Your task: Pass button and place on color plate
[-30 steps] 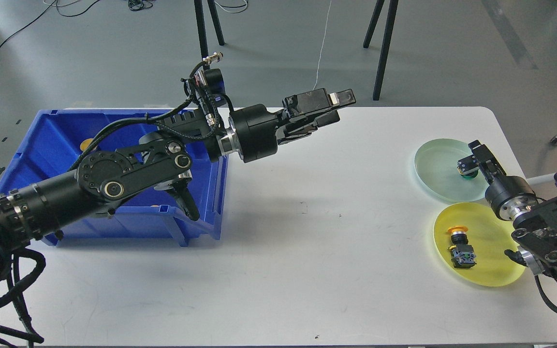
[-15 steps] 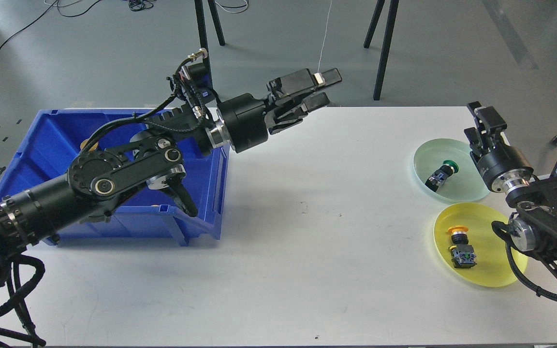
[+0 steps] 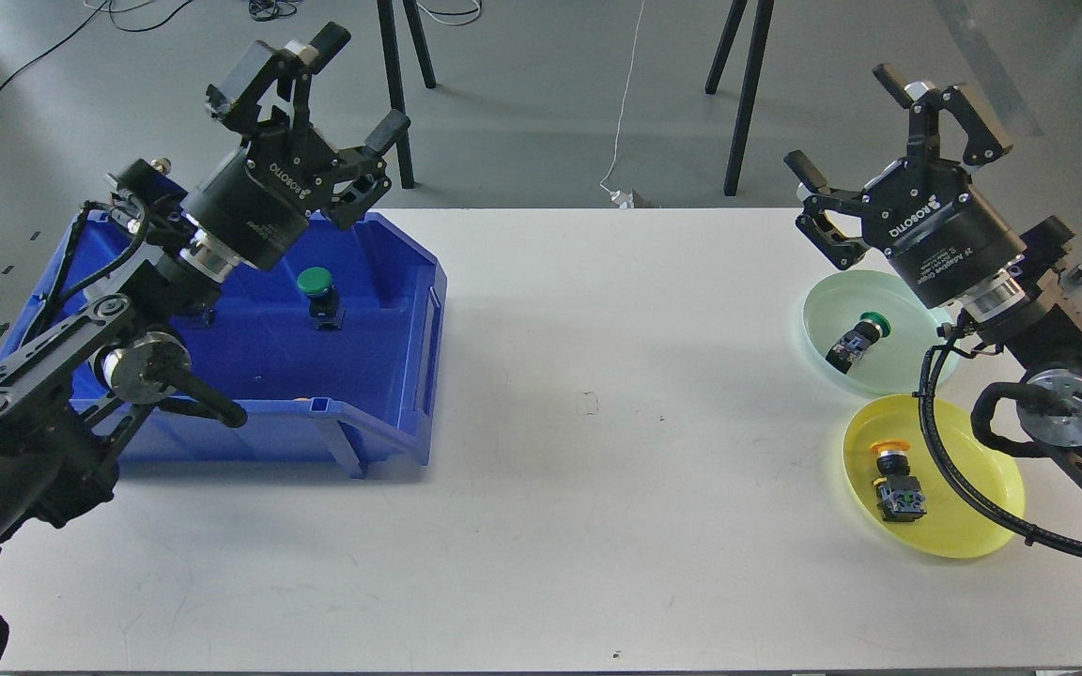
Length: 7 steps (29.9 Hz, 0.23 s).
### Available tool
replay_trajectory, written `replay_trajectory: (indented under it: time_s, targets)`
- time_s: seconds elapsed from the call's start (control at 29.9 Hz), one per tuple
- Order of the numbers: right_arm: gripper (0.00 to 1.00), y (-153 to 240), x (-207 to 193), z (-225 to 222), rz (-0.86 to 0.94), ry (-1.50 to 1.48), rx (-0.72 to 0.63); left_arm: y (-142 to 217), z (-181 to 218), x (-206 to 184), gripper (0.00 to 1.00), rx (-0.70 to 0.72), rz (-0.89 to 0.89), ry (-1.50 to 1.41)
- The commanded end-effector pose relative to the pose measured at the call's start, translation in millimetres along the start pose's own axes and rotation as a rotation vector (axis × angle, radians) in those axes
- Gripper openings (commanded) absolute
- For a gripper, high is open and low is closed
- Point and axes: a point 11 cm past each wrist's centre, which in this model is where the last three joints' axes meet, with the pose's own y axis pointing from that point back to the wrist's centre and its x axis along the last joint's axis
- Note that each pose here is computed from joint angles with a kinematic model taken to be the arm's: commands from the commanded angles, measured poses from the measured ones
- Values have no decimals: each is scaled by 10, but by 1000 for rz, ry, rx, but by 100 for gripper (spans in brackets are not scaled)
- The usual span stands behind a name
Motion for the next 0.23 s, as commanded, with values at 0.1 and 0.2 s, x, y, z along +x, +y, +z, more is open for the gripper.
replay_trajectory:
  time_s: [0.1, 0.2]
  targets:
    - [99, -54, -24, -96, -6, -7, 45, 34, -19, -10, 99, -11, 10, 18]
    - [99, -69, -16, -159, -4, -3, 64, -41, -77, -100, 99, -20, -7, 42]
